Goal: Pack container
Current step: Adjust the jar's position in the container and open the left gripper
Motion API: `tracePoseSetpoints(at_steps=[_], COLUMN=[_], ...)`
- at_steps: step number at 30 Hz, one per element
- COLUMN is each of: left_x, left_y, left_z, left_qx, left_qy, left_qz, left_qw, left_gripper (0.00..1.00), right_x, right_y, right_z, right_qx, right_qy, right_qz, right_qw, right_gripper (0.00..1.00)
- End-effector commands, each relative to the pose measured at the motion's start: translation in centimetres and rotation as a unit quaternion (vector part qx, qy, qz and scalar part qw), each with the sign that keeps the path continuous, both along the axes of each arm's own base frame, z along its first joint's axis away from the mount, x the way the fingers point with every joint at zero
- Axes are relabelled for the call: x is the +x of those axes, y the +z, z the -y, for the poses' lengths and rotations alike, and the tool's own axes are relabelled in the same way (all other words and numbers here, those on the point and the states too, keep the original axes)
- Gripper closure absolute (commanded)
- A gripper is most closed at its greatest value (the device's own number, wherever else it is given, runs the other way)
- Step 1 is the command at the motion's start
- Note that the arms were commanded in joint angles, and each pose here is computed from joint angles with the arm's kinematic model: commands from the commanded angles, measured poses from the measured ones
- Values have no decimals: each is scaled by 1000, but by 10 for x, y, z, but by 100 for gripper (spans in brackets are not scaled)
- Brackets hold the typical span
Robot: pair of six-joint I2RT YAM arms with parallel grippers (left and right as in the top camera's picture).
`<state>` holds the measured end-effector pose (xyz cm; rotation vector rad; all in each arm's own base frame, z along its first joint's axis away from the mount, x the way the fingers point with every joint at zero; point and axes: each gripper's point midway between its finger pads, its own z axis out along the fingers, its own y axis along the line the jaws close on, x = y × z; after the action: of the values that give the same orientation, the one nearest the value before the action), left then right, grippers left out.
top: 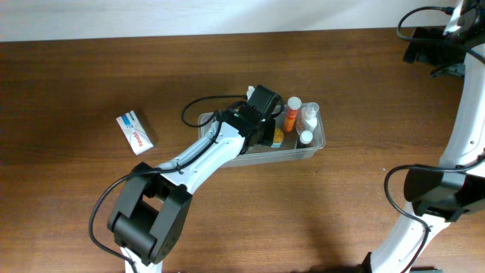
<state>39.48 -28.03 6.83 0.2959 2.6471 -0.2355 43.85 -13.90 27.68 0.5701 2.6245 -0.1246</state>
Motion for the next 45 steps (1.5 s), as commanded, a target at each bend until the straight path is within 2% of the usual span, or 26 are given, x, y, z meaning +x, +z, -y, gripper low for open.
tracePoseSetpoints(at_steps=[1,18,34,45], left_x=[3,-6,-2,-9], left_y=[2,-21,-17,-14], left_z=[0,16,24,45], left_qx=[5,15,-2,-21], left_qy=[-1,-20,-24,-47], left_qz=[7,-6,4,11], left_qw=[1000,1000,1000,999], left_gripper=[59,59,59,59], right_x=[-3,-3,-3,-3], right_y=[16,16,16,16], right_z=[2,2,2,2], right_qx=[-9,-9,-9,-9], right_qy=[-5,-5,-4,-5], right_qz=[20,20,20,20], right_qw=[1000,1000,1000,1000], right_gripper=[2,2,2,2])
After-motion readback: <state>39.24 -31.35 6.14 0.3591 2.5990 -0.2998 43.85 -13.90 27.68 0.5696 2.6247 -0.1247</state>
